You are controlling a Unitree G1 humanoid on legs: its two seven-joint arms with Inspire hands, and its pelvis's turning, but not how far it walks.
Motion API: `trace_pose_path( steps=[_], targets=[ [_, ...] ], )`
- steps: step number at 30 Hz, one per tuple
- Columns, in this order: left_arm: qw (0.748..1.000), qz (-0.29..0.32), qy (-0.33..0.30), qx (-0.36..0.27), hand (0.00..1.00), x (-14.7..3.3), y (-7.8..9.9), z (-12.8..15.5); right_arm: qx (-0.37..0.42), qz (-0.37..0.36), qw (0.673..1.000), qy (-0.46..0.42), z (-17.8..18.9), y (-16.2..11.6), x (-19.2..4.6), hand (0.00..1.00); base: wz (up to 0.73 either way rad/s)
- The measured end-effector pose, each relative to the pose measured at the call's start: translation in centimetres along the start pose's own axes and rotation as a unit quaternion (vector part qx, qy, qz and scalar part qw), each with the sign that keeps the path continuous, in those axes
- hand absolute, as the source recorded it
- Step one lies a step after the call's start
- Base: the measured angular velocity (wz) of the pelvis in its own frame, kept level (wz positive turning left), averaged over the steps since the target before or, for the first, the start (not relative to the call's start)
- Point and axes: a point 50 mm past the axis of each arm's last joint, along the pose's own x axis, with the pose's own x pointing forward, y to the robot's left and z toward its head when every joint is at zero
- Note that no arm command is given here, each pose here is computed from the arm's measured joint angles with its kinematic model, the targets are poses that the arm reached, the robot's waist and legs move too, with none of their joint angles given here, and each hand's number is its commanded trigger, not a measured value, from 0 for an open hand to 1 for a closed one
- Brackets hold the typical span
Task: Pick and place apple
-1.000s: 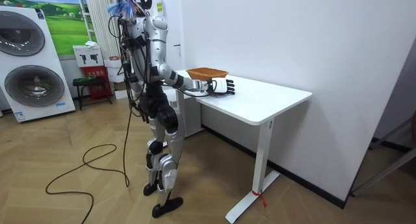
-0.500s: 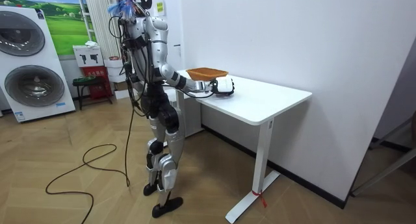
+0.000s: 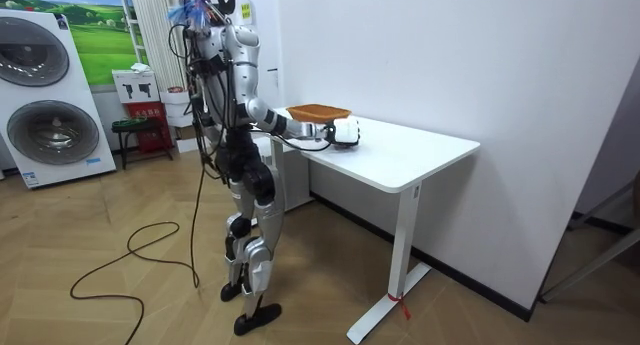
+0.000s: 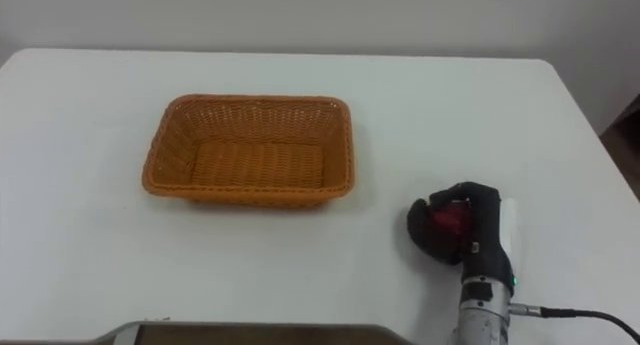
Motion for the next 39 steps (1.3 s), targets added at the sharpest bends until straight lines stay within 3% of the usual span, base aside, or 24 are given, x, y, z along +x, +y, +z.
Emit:
trace_pose_path(
  steps=[14,22,30,31,32,39],
  targets=[
    [1.0,-0.011,0.005,0.0,0.0,0.0,-0.2,-0.2,0.074,-0.03,0.988,-0.135,7.3,0.0,0.8,1.0,-0.01],
    [0.999,-0.04,0.0,0.013,0.0,0.0,-0.4,0.1,0.107,0.049,0.97,-0.213,11.2,1.7,-0.5,1.0,0.01],
    [0.998,-0.052,-0.001,0.024,0.0,0.0,-0.7,0.1,0.105,0.13,0.959,-0.229,11.9,3.6,-1.4,1.0,0.01],
    [0.998,-0.052,-0.001,0.025,0.0,0.0,-0.7,0.1,0.104,0.136,0.958,-0.229,11.9,3.7,-1.5,0.68,0.0],
    [0.998,-0.052,-0.001,0.026,0.0,0.0,-0.7,0.1,0.104,0.145,0.957,-0.23,12.0,3.9,-1.6,0.0,0.0],
    [0.997,-0.056,0.0,0.044,0.0,0.1,-0.9,0.6,0.096,0.224,0.94,-0.238,12.9,6.4,-2.5,0.0,0.04]
  ],
)
